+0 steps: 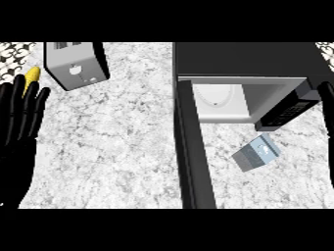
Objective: Pick up the milk, place it into the microwave and close the microwave
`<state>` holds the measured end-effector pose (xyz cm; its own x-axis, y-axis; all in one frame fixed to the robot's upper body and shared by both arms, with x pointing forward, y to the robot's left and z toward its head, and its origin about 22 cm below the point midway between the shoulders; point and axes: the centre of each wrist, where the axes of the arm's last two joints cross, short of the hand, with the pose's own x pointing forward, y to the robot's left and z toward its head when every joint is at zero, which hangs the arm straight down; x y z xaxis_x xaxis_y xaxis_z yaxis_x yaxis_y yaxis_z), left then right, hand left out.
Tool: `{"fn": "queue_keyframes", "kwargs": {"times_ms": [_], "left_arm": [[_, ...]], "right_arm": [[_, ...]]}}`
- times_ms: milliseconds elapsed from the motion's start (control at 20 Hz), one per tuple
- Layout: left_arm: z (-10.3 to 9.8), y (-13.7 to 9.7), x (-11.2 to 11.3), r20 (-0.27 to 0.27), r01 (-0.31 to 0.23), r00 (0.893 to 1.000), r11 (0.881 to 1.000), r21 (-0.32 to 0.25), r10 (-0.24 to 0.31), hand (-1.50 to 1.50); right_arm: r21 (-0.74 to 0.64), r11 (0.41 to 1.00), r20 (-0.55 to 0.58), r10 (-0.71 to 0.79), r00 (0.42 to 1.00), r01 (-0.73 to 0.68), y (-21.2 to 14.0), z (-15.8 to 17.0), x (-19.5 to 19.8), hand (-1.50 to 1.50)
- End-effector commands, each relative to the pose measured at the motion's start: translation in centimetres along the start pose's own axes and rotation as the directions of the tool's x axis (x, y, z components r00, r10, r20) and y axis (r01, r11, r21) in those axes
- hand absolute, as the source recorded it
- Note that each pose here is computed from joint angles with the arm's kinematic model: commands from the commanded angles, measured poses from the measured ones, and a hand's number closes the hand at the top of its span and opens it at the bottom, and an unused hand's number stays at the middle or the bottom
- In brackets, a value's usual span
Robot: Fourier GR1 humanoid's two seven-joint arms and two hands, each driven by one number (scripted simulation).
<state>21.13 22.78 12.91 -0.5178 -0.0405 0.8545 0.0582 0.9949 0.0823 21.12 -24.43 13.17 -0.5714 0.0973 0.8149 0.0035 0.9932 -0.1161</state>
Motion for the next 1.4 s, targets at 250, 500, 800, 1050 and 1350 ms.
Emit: {"fn": "queue_keyframes", "kwargs": {"times_ms": [250, 500, 800, 1050, 1350], "left_arm": [[3.0, -2.9, 0.6, -0.006, 0.081, 0.997, 0.997, -0.002, -0.081, -1.50], [5.0, -6.3, -1.1, -0.168, -0.117, 0.978, 0.991, 0.063, 0.127, -1.50], [6.4, -11.0, -1.6, -0.169, -0.116, 0.977, 0.990, 0.082, 0.128, -1.50], [7.7, -13.0, -2.4, -0.152, -0.091, 0.983, 0.993, 0.071, 0.101, -1.50], [9.6, -16.2, -1.6, -0.157, -0.117, 0.979, 0.989, 0.090, 0.130, -1.50]], "right_arm": [[-0.007, 1.000, -0.075, 0.021, 0.997, -0.022, -0.3, 3.5, 0.9, -1.50], [0.024, 0.993, -0.226, -0.110, 0.968, 0.119, -2.2, 6.6, 1.8, -1.50], [0.014, 0.995, -0.260, -0.092, 0.961, 0.100, -2.8, 10.4, 1.1, -1.50], [-0.010, 0.996, -0.295, -0.084, 0.952, 0.085, -1.9, 13.0, -2.5, -1.50], [0.011, 0.999, -0.304, -0.046, 0.952, 0.051, -1.1, 14.3, -3.5, -1.50]]}}
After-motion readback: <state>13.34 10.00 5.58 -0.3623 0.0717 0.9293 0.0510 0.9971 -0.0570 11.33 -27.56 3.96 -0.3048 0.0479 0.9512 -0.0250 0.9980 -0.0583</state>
